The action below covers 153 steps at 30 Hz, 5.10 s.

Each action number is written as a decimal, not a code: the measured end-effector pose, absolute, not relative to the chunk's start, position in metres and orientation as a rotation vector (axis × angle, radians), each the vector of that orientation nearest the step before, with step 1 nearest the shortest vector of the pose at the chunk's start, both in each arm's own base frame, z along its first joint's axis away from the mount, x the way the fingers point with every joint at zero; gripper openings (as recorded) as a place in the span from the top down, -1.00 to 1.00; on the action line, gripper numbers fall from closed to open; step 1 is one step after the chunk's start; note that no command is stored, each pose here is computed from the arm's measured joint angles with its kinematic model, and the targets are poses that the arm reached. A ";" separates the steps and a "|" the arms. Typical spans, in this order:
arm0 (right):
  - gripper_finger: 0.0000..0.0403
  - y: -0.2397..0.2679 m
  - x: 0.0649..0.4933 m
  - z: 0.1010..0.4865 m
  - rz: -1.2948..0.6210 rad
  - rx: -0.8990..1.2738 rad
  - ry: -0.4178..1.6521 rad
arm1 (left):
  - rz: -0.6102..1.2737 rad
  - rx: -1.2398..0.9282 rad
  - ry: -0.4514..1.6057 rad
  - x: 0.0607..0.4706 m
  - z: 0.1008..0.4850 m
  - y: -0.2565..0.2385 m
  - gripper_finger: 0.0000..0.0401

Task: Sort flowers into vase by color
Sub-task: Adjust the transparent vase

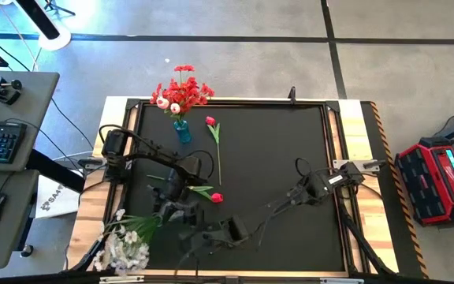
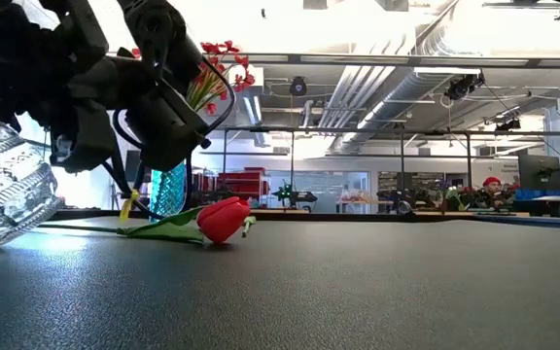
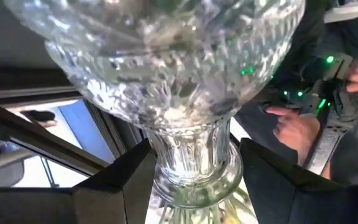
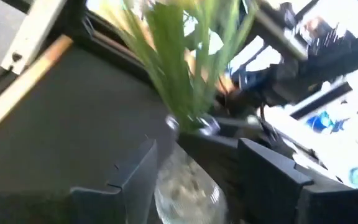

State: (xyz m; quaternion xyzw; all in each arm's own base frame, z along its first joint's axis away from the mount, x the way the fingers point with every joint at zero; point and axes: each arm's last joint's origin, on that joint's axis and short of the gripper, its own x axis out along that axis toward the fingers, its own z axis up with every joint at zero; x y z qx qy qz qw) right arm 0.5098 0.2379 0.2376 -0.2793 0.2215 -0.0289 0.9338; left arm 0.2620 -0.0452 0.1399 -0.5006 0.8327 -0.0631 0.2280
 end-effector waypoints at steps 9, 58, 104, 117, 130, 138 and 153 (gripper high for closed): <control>-0.05 0.202 0.503 0.285 0.177 -0.230 0.475 | -0.163 -1.505 2.277 0.265 0.140 -0.048 0.01; -0.06 0.243 0.445 0.299 -0.119 -0.214 0.640 | -0.203 -1.770 1.969 0.332 0.171 -0.020 0.01; 0.21 0.149 0.416 0.357 0.007 -0.057 0.914 | -0.463 -1.305 1.510 0.375 0.138 -0.001 0.01; 0.03 0.111 0.316 0.451 -0.376 0.177 0.740 | -0.222 -0.951 1.388 0.382 0.131 0.013 0.01; 0.03 0.120 0.291 0.446 -0.404 0.192 0.868 | -0.201 -0.654 1.447 0.373 0.132 -0.001 -0.54; 0.03 0.117 0.292 0.446 -0.374 0.143 0.884 | -0.040 -0.468 1.470 0.361 0.177 0.004 -0.81; 0.03 0.094 0.328 0.394 -0.204 -0.036 1.136 | 0.200 -0.153 0.921 0.271 0.339 -0.027 -0.81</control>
